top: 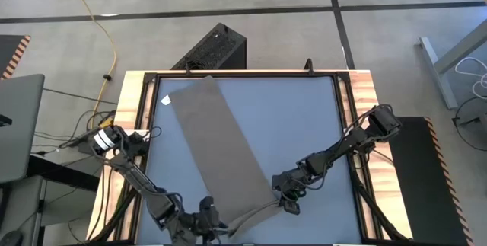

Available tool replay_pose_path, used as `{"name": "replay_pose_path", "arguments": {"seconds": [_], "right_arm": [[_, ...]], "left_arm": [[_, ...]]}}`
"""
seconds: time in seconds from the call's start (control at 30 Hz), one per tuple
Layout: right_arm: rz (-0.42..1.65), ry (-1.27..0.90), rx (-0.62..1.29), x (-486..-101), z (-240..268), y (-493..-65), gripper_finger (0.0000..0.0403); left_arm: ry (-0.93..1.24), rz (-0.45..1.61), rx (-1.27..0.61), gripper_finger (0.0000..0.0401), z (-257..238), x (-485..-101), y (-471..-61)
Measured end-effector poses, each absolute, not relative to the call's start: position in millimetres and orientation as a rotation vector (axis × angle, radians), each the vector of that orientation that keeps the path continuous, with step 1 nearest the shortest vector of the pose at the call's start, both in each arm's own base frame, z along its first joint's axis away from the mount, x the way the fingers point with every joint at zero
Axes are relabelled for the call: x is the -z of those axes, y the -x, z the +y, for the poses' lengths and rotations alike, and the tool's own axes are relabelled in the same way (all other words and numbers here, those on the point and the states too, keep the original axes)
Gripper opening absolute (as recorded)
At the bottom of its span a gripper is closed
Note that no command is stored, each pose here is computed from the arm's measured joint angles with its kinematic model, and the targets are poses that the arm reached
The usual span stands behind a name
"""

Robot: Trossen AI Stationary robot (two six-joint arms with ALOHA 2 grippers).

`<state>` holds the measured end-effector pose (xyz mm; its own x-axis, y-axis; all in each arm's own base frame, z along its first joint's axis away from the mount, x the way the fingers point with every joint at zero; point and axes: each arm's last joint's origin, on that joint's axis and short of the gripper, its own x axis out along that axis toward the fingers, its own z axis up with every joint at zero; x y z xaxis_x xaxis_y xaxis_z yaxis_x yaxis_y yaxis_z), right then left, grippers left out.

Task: Roll towel into tight, uniform cylinder
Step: Roll the gray towel

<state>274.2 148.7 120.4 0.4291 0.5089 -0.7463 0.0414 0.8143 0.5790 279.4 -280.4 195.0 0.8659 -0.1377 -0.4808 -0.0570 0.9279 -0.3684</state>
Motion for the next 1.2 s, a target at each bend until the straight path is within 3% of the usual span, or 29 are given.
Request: {"name": "replay_pose_path", "arguments": {"seconds": [0.1,0.37,0.77,1.2], "right_arm": [[1.098,-0.577,-0.311,-120.5,147.8,-274.9,0.0014],[1.095,-0.569,-0.291,-119.9,147.2,-274.9,0.0018],[1.091,-0.554,-0.297,-120.1,146.9,-275.2,0.0019],[1.09,-0.552,-0.298,-120.2,147.0,-275.2,0.002]], "left_arm": [[0.308,0.467,0.018,0.0093,-272.7,-208.9,-296.0],[0.352,0.519,0.022,0.0164,-255.1,-214.8,-339.9],[0.415,0.676,-0.011,0.014,-278.3,-166.6,-337.6],[0.399,0.751,-0.043,0.0139,-276.0,-159.0,-333.3]]}}
